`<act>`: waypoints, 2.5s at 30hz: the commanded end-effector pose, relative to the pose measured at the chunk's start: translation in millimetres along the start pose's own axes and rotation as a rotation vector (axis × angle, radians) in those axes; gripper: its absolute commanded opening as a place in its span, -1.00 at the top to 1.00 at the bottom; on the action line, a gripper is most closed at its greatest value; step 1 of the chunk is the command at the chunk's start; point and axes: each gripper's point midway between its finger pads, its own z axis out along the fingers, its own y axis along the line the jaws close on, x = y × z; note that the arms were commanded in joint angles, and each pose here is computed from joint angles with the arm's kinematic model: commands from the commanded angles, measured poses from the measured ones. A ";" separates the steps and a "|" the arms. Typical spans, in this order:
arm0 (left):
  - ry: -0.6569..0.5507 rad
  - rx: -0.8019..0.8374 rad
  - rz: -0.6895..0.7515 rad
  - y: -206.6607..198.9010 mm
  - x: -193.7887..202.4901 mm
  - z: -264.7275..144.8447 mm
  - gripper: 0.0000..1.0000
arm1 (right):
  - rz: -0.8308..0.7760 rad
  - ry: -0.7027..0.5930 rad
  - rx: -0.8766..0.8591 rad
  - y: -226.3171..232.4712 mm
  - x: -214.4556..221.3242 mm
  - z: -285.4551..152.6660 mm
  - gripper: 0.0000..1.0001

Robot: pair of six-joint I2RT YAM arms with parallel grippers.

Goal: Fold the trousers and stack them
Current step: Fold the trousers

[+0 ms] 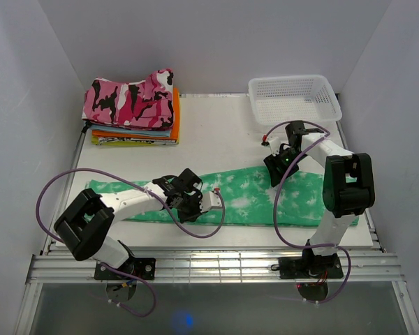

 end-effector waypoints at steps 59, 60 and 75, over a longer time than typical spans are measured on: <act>-0.026 -0.373 -0.925 176.7 138.6 -203.2 -0.10 | -0.013 0.083 -0.022 -15.5 70.3 -33.1 -0.25; -0.014 -0.401 -0.959 183.6 157.4 -218.1 -0.09 | -0.013 0.088 -0.034 -14.9 70.0 -31.7 -0.24; 0.152 -0.392 -1.057 168.0 293.3 -241.2 0.04 | 0.071 0.191 -0.086 -34.4 57.1 -29.3 -0.23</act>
